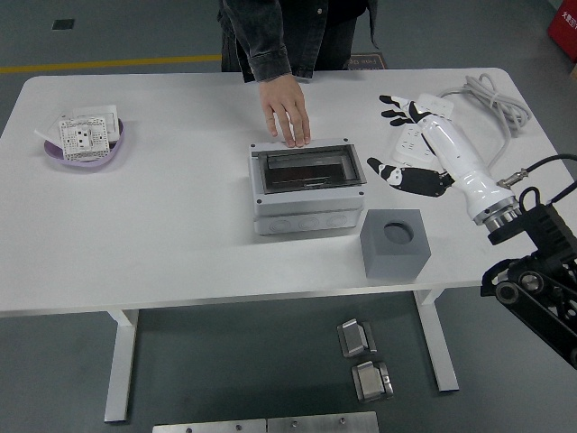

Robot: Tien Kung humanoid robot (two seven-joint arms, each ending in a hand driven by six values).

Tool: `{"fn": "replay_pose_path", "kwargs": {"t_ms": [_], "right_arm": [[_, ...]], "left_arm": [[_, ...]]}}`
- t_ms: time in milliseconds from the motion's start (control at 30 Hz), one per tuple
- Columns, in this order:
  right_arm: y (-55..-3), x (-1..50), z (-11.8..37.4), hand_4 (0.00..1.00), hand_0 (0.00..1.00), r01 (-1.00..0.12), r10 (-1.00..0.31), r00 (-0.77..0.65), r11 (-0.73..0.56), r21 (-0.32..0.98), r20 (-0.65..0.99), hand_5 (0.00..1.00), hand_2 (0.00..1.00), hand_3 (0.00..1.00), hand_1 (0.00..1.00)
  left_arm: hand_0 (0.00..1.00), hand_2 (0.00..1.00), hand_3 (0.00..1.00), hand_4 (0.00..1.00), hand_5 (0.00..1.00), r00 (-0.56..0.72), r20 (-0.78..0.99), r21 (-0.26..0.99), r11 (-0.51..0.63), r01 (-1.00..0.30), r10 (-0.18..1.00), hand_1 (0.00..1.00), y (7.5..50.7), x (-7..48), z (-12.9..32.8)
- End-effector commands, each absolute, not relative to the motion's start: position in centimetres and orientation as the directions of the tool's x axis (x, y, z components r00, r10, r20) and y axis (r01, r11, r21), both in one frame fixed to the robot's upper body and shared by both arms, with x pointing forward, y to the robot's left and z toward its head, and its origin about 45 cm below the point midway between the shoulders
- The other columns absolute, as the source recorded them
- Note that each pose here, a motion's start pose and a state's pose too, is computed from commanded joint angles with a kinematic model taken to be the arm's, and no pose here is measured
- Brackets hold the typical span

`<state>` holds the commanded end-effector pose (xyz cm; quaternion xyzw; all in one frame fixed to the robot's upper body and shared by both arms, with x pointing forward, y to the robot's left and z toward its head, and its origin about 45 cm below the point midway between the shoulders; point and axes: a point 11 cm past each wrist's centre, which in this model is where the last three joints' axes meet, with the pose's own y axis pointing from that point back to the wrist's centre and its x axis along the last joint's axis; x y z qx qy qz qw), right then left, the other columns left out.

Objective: Pick up the cylinder from the cube,place it in the box,flap close box

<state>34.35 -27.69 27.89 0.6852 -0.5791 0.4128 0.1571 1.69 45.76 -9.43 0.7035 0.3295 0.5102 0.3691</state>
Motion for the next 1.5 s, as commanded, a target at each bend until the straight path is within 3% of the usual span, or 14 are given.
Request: {"fn": "replay_pose_path", "kwargs": {"t_ms": [333,367,433,533,567,733,767,900,1067,1500], "right_arm": [[-35.9,33.5,27.8,0.758,0.765,-0.928,-0.914,-0.154,0.004,-0.371,0.376,0.326,0.745,0.832,0.706],[-36.5,33.6,27.8,0.747,0.749,-0.928,-0.926,-0.158,0.021,-0.371,0.343,0.357,0.73,0.776,0.691],[-38.2,33.7,27.7,0.747,0.749,-0.932,-0.951,-0.166,0.065,-0.358,0.261,0.357,0.73,0.776,0.691],[-39.6,33.8,27.0,0.747,0.749,-0.941,-0.976,-0.156,0.1,-0.323,0.153,0.357,0.73,0.776,0.691],[-39.8,33.8,26.7,0.759,0.758,-0.945,-0.982,-0.147,0.105,-0.309,0.117,0.476,0.74,0.772,0.703],[-40.6,33.7,25.6,0.759,0.758,-0.958,-0.99,-0.118,0.136,-0.253,-0.083,0.476,0.74,0.772,0.703],[-40.7,33.6,25.6,0.788,0.768,-0.958,-0.986,-0.116,0.142,-0.247,-0.12,0.571,0.763,0.815,0.723],[-41.0,33.6,25.5,0.788,0.768,-0.958,-0.963,-0.109,0.168,-0.232,-0.248,0.571,0.763,0.815,0.723],[-41.0,33.8,25.7,0.8,0.78,-0.958,-0.933,-0.098,0.183,-0.222,-0.346,0.598,0.783,0.819,0.739],[-40.5,33.9,25.6,0.811,0.804,-0.962,-0.934,-0.095,0.175,-0.209,-0.344,0.63,0.792,0.836,0.758]], "left_arm": [[0.617,0.597,0.633,0.684,0.284,0.239,0.473,0.866,-0.498,0.055,0.848,0.641,45.2,3.3,-9.5],[0.617,0.597,0.633,0.684,0.284,0.236,0.471,0.867,-0.496,0.052,0.85,0.641,45.2,3.4,-9.5],[0.617,0.597,0.633,0.684,0.284,0.235,0.468,0.87,-0.491,0.047,0.852,0.641,45.2,3.4,-9.5],[0.617,0.597,0.633,0.684,0.284,0.223,0.47,0.871,-0.49,0.04,0.854,0.641,45.4,3.5,-9.4],[0.617,0.597,0.633,0.684,0.283,0.216,0.472,0.87,-0.491,0.04,0.855,0.64,45.5,3.4,-9.3],[0.617,0.597,0.633,0.684,0.283,0.199,0.472,0.87,-0.49,0.055,0.859,0.64,45.6,2.6,-9.3],[0.616,0.597,0.633,0.684,0.283,0.198,0.471,0.87,-0.49,0.059,0.86,0.641,45.7,2.4,-9.4],[0.616,0.597,0.633,0.684,0.283,0.195,0.469,0.869,-0.489,0.073,0.862,0.641,45.7,1.7,-9.4],[0.616,0.597,0.632,0.684,0.284,0.19,0.471,0.867,-0.492,0.081,0.861,0.641,45.9,1.2,-9.4],[0.616,0.598,0.633,0.684,0.284,0.176,0.476,0.865,-0.495,0.086,0.862,0.64,46.1,1.1,-9.3]]}}
